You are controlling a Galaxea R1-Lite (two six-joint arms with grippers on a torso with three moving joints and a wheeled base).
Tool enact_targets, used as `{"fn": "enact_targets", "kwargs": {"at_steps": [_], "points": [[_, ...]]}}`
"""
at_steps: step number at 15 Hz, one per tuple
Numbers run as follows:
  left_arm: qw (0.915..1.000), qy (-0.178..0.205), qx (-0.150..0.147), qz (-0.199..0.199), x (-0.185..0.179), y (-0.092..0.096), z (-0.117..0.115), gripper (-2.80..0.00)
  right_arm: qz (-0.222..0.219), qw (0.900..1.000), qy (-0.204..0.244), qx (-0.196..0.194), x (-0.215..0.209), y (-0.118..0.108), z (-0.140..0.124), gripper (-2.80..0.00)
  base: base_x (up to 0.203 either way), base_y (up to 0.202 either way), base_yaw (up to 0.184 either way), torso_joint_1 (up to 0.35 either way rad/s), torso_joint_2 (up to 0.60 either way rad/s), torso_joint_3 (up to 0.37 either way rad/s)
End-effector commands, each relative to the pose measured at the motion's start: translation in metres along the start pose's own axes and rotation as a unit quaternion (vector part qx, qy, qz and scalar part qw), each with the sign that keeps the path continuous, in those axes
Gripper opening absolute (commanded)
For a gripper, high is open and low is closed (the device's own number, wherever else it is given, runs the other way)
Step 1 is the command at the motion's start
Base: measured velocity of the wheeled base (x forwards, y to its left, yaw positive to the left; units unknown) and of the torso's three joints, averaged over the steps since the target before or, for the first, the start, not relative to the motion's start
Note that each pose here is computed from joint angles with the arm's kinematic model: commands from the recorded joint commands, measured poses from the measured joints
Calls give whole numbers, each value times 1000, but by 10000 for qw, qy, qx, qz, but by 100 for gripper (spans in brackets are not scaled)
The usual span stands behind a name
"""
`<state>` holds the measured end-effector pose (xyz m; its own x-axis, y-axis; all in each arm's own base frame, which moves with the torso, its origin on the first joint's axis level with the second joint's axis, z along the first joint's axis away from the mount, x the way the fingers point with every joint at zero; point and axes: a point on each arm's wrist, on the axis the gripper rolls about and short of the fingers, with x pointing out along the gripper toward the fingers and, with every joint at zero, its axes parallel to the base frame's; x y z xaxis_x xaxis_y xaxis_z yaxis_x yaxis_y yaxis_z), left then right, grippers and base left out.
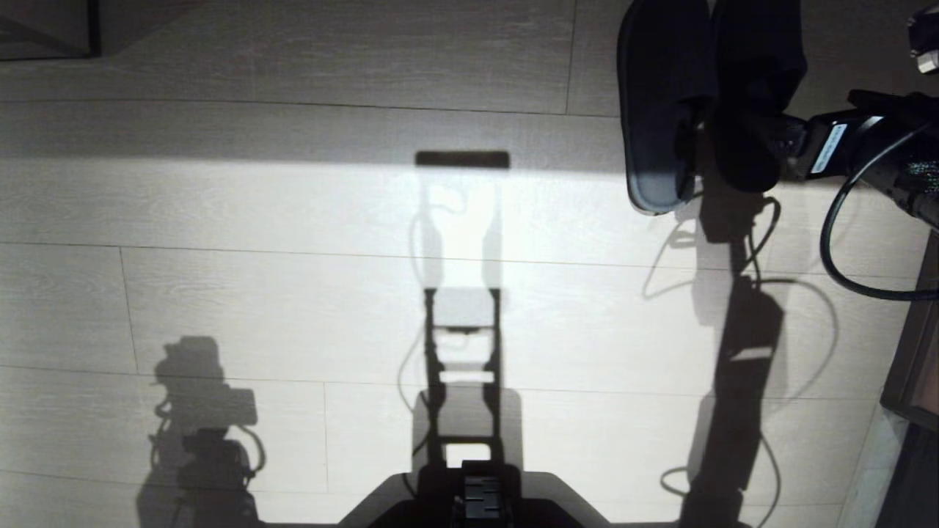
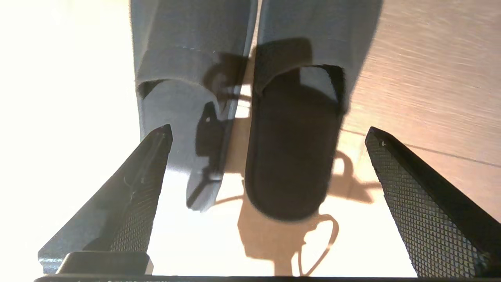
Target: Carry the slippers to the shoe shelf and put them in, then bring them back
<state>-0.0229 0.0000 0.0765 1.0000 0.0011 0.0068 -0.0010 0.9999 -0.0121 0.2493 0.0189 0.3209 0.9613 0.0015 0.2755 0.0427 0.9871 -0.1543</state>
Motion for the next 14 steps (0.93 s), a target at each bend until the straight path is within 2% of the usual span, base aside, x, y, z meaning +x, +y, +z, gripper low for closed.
{"fn": "enact_targets", "kwargs": {"at_steps": [1,9,14], "points": [[10000,-4,-1,2,0,0,0,-280,-33,9998,-175,12,-20,-4,12,0,0,0,0,0,0,0],[10000,3,-1,2,0,0,0,-280,-85,9999,-113,15,-86,-10,5,0,0,0,0,0,0,0],[10000,-4,-1,2,0,0,0,-280,-210,9997,-105,3,-111,-13,1,0,0,0,0,0,0,0]]}}
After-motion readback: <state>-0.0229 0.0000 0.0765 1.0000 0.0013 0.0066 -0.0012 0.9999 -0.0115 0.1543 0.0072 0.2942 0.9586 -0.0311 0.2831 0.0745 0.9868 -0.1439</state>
